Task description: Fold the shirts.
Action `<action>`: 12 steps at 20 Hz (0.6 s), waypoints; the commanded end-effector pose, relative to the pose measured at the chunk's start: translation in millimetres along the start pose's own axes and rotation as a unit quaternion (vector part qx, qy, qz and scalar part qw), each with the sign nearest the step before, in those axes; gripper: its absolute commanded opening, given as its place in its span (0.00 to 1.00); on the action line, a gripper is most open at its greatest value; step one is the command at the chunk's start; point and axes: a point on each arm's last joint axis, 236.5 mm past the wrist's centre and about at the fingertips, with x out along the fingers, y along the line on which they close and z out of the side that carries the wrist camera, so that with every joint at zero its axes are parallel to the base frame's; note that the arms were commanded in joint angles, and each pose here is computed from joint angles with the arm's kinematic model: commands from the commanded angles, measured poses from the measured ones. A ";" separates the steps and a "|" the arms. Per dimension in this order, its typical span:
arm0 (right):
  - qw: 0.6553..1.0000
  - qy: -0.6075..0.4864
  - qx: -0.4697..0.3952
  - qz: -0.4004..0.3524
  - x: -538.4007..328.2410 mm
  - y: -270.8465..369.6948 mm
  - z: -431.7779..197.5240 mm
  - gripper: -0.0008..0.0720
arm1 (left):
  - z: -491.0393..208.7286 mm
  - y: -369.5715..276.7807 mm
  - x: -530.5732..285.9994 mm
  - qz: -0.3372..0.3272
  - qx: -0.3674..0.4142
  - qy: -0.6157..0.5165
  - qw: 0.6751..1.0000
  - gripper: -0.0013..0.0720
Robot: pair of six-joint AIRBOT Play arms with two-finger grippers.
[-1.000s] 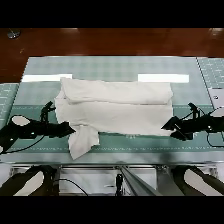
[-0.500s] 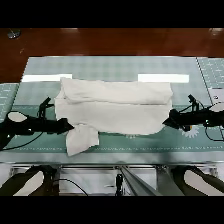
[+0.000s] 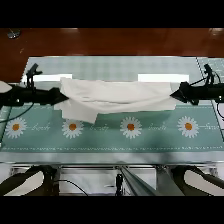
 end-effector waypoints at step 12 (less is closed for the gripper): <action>1.000 -0.024 0.006 0.007 70.9 -22.5 93.4 0.05 | 99.9 50.2 70.4 0.014 -0.074 0.024 0.997 0.04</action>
